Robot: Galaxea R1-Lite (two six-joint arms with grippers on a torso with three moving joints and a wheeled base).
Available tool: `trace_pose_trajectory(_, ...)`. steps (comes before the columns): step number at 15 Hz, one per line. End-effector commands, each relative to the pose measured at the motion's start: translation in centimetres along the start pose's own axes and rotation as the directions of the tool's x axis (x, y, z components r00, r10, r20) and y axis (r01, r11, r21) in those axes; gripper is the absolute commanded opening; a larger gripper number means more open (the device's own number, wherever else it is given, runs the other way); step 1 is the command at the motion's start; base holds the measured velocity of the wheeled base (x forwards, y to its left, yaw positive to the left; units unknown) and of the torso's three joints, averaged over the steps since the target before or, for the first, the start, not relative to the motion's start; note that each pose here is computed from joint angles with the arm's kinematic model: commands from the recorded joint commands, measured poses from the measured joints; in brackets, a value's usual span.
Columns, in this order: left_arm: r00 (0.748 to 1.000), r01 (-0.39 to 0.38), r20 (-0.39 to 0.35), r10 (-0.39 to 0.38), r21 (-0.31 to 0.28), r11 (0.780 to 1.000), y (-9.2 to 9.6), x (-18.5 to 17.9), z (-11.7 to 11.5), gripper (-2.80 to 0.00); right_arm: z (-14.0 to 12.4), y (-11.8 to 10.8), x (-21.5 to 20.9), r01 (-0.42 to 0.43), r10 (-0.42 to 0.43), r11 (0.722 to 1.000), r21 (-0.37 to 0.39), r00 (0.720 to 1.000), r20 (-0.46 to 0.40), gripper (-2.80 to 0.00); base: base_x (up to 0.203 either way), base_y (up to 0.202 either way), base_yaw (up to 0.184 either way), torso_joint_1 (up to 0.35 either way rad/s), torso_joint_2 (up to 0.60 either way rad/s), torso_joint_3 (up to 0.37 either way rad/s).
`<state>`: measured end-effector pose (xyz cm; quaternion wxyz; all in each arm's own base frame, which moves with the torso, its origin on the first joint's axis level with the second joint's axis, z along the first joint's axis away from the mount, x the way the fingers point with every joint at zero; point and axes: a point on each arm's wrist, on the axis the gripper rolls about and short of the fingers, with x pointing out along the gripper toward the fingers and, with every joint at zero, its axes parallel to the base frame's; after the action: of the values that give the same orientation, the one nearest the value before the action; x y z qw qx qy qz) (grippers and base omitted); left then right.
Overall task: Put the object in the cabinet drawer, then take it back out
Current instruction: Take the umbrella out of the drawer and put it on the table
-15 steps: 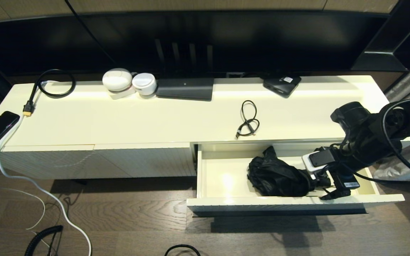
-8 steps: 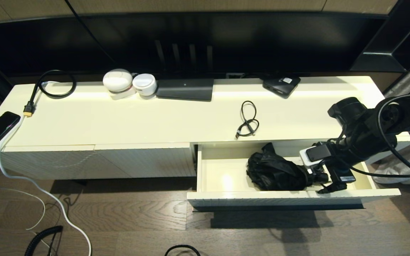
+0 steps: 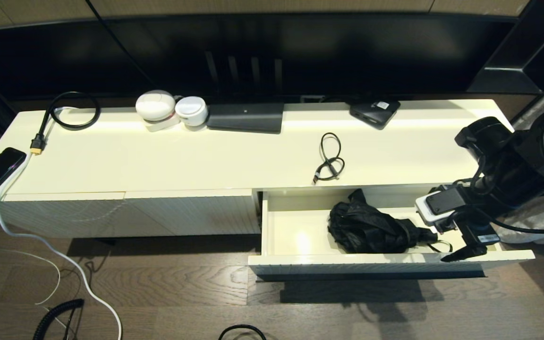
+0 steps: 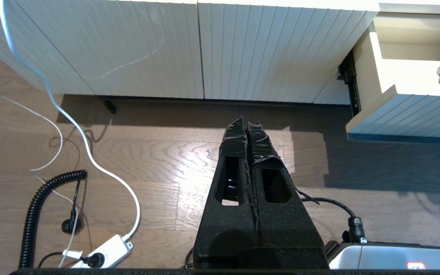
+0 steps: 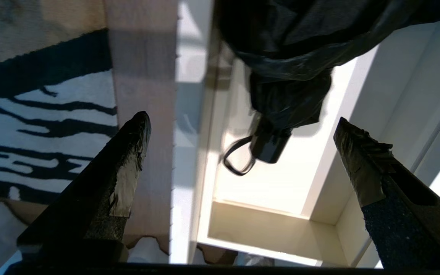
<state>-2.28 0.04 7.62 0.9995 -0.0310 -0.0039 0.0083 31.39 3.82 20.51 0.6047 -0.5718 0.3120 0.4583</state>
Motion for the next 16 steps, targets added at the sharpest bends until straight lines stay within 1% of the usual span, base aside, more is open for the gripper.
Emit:
trace_pose_trajectory(1, 1.0, 0.0, 0.0, 0.0, -0.001, 1.0, 0.0, 0.0, 0.0, -2.8, 0.3, 0.3, -1.6, 0.024, -0.024, 0.999, -0.023, 1.0, 0.001, 0.0, 0.0, 0.0, 0.0, 0.0, 0.0, 0.0)
trace_pose_trajectory(3, 1.0, -0.001, -0.001, 0.001, -0.001, 1.0, 0.0, 0.0, 0.0, -2.8, 0.1, -0.4, -1.0, 0.023, -0.023, 1.0, -0.017, 1.0, -0.001, 0.0, 0.0, 0.0, 0.0, 0.0, 0.0, 0.0)
trace_pose_trajectory(10, 1.0, -0.001, 0.0, 0.001, -0.001, 1.0, 0.0, 0.0, 0.0, -2.8, -0.8, -4.0, 3.6, 0.038, -0.038, 0.999, 0.019, 0.999, -0.018, 0.0, 0.0, 0.0, 0.0, 0.0, 0.0, 0.0)
trace_pose_trajectory(16, 1.0, -0.002, 0.001, 0.002, -0.001, 1.0, 0.0, 0.0, 0.0, -2.8, -1.1, -4.5, 5.2, 0.031, -0.03, 0.999, 0.034, 0.999, -0.02, 0.0, 0.0, 0.0, 0.0, 0.0, 0.0, 0.0)
